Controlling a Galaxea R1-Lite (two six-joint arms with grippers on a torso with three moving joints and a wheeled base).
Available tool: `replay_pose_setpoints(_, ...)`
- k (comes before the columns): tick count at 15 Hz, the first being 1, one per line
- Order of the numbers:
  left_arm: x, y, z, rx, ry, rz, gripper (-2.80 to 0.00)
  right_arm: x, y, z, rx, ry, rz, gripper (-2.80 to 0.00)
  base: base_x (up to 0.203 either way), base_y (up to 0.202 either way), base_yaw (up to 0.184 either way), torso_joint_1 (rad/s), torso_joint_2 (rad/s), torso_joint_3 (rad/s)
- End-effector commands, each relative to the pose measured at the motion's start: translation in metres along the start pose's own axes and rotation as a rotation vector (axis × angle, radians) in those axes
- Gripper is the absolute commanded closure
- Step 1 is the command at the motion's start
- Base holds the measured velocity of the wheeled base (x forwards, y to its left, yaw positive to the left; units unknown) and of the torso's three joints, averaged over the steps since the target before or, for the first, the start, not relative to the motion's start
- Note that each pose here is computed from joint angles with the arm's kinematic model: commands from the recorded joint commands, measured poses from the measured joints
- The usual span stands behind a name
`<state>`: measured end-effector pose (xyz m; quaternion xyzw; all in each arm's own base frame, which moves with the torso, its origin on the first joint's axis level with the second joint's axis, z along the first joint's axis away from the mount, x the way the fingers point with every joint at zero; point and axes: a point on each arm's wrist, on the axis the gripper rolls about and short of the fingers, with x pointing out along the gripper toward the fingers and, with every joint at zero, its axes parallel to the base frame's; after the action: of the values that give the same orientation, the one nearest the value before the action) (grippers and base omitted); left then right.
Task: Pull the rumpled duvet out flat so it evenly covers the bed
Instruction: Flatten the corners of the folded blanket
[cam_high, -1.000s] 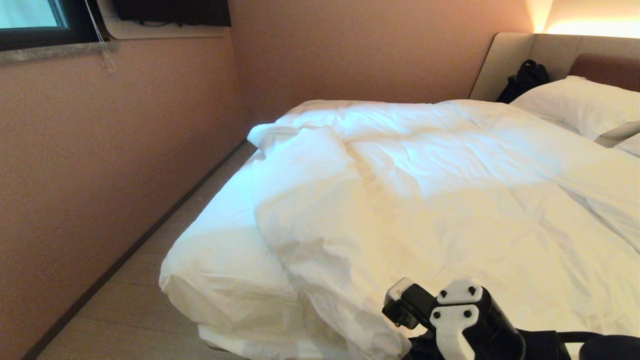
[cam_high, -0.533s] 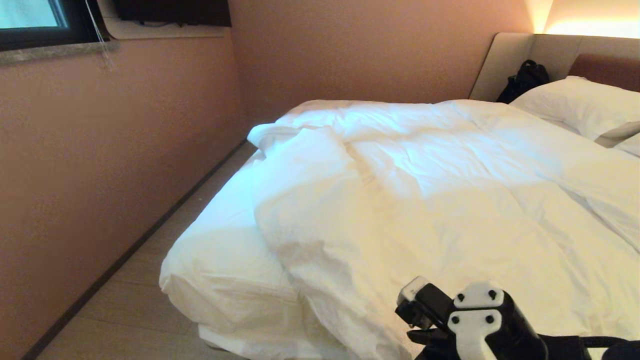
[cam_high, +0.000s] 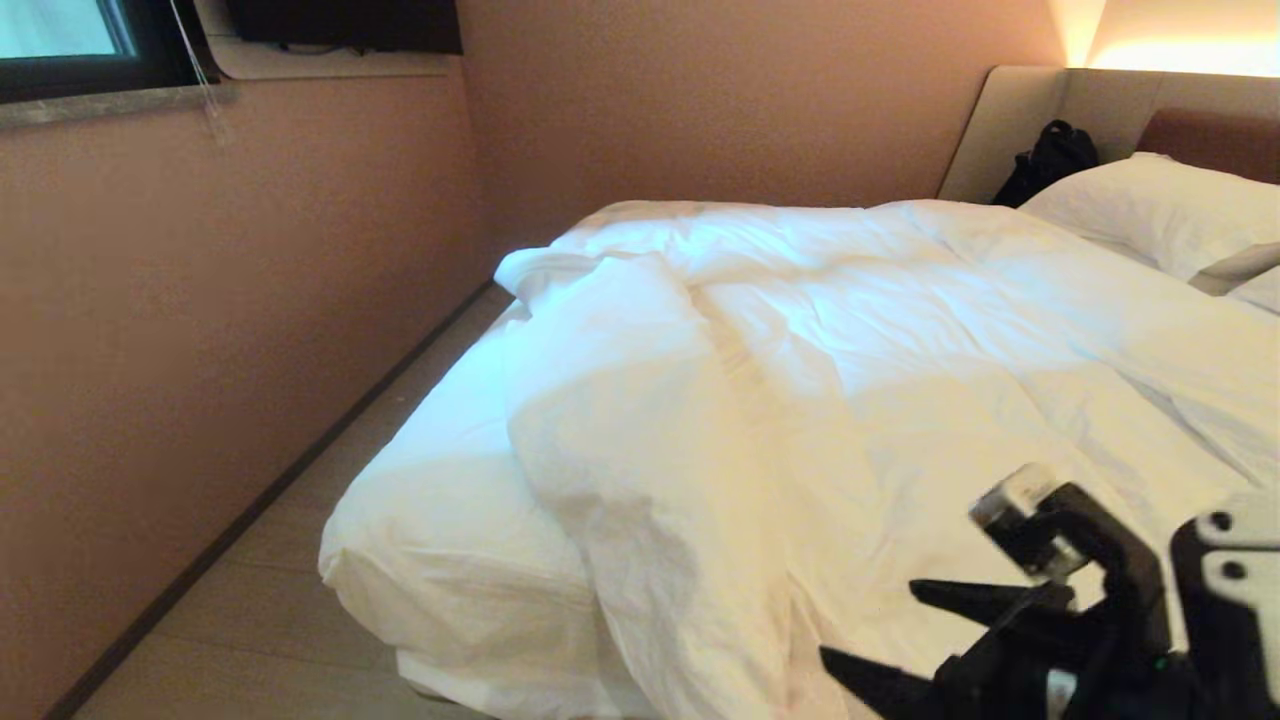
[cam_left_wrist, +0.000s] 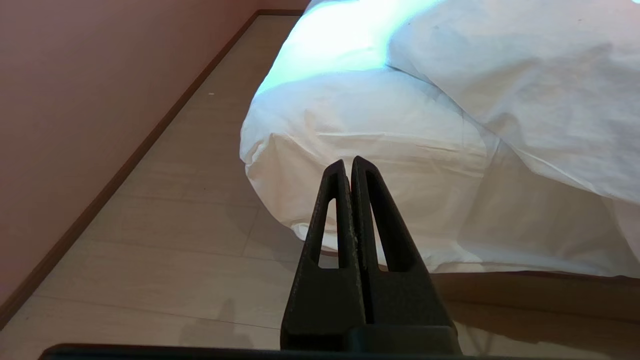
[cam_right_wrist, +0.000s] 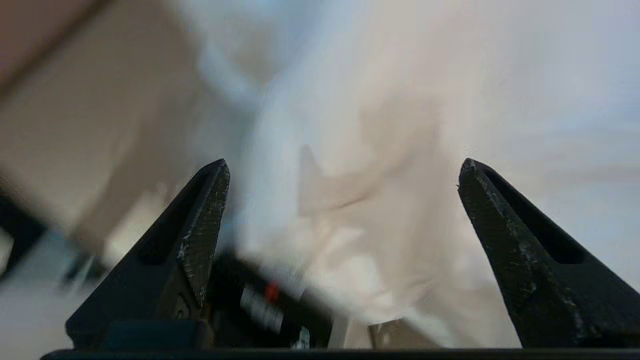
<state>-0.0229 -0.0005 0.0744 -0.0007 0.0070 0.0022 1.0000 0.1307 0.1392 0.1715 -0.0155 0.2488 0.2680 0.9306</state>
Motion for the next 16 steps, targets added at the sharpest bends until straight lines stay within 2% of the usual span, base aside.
replay_pose_setpoints(1, 0.0, 0.0, 0.0, 0.0, 0.0, 0.0, 0.0, -0.019, -0.032, 0.012, 0.172, -0.098, -0.133, -2.8, 0.0, 0.0, 0.0, 0.0, 0.0, 0.0)
replay_pose_setpoints(3, 0.0, 0.0, 0.0, 0.0, 0.0, 0.0, 0.0, -0.01, -0.055, 0.012, 0.378, -0.098, -0.221, -2.8, 0.0, 0.0, 0.0, 0.0, 0.0, 0.0)
replay_pose_setpoints(6, 0.0, 0.0, 0.0, 0.0, 0.0, 0.0, 0.0, 0.01, -0.093, 0.012, 0.568, -0.115, -0.263, -2.8, 0.0, 0.0, 0.0, 0.0, 0.0, 0.0)
replay_pose_setpoints(7, 0.0, 0.0, 0.0, 0.0, 0.001, 0.0, 0.0, 0.017, -0.105, 0.011, 0.629, -0.138, -0.243, 0.0, 0.0, 0.0, 0.0, 0.0, 0.0, 0.0)
replay_pose_setpoints(8, 0.0, 0.0, 0.0, 0.0, 0.0, 0.0, 0.0, 0.019, -0.111, 0.01, 0.669, -0.171, -0.227, 0.0, 0.0, 0.0, 0.0, 0.0, 0.0, 0.0)
replay_pose_setpoints(10, 0.0, 0.0, 0.0, 0.0, 0.0, -0.001, 0.0, 0.014, -0.116, 0.003, 0.696, -0.177, -0.233, 0.0, 0.0, 0.0, 0.0, 0.0, 0.0, 0.0)
replay_pose_setpoints(13, 0.0, 0.0, 0.0, 0.0, 0.0, 0.0, 0.0, 0.021, -0.117, -0.024, 0.716, -0.084, -0.206, 0.0, 0.0, 0.0, 0.0, 0.0, 0.0, 0.0)
replay_pose_setpoints(16, 0.0, 0.0, 0.0, 0.0, 0.0, 0.0, 0.0, 0.023, -0.117, -0.029, 0.708, -0.106, -0.2, 0.0, 0.0, 0.0, 0.0, 0.0, 0.0, 0.0)
